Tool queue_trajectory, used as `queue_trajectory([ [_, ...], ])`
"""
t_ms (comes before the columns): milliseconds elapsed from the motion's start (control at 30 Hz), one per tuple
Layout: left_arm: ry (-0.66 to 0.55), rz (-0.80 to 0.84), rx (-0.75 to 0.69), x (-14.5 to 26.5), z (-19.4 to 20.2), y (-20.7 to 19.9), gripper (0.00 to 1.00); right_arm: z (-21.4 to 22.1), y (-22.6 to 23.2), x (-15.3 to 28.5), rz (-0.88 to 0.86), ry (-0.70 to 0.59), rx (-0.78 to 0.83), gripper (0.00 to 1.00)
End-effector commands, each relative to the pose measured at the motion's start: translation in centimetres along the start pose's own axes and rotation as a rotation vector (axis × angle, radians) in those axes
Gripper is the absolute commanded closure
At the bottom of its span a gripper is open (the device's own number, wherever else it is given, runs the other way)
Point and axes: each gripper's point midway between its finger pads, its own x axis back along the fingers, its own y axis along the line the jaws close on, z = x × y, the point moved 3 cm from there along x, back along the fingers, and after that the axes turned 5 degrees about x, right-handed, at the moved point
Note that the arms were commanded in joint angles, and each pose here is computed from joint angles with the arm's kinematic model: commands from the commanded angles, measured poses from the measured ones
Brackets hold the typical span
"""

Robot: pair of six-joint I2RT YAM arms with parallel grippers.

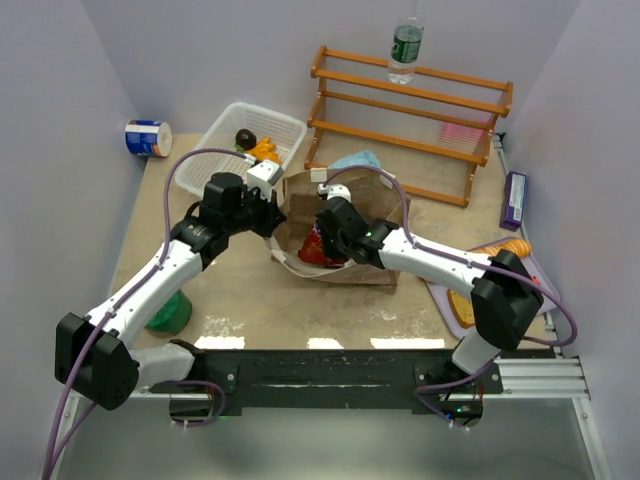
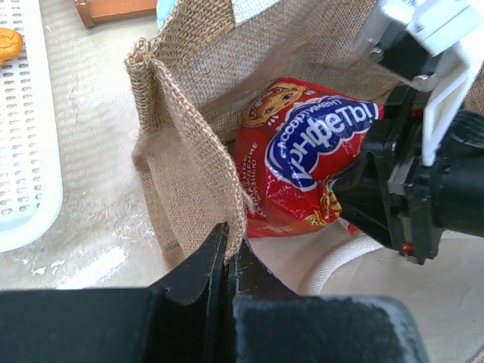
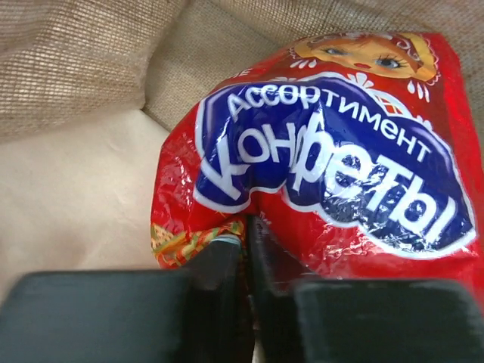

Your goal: Place the mixed food into the grocery bags and tie them

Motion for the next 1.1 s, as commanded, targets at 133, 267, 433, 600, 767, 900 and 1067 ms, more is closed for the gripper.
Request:
queue_trajectory([
  [133, -0.003, 0.0, -0.012, 0.4, 0.0, 0.0, 1.0, -6.7, -0.1, 7.3, -0.116, -0.231, 0.011, 0.01],
  [267, -0.002, 0.0, -0.01, 0.4, 0.1, 0.0, 1.0, -10.3, -0.3, 11.5, -0.145, -0.343, 0.036, 0.01],
  [433, -0.001, 0.003, -0.011, 0.4, 0.1, 0.0, 1.0, -17.0, -4.4, 14.7, -0.131, -0.496, -0.026, 0.01],
  [600, -0.007, -0.001, -0.013, 0.5, 0.0, 0.0, 1.0, -23.3, -11.2, 14.6, -0.092, -0.644, -0.102, 0.01],
  [767, -0.006, -0.004, -0.015, 0.5, 0.0, 0.0, 1.0, -28.6, -15.9, 13.9, -0.046, -0.732, -0.11, 0.01],
  [900, -0.005, -0.012, -0.017, 0.5, 0.0, 0.2, 1.0, -31.1, -18.6, 10.6, 0.033, -0.746, -0.082, 0.01],
  [1067, -0.005, -0.017, -0.019, 0.4, 0.0, 0.3, 1.0, -33.5, -22.0, 8.1, 0.172, -0.789, -0.046, 0.02],
])
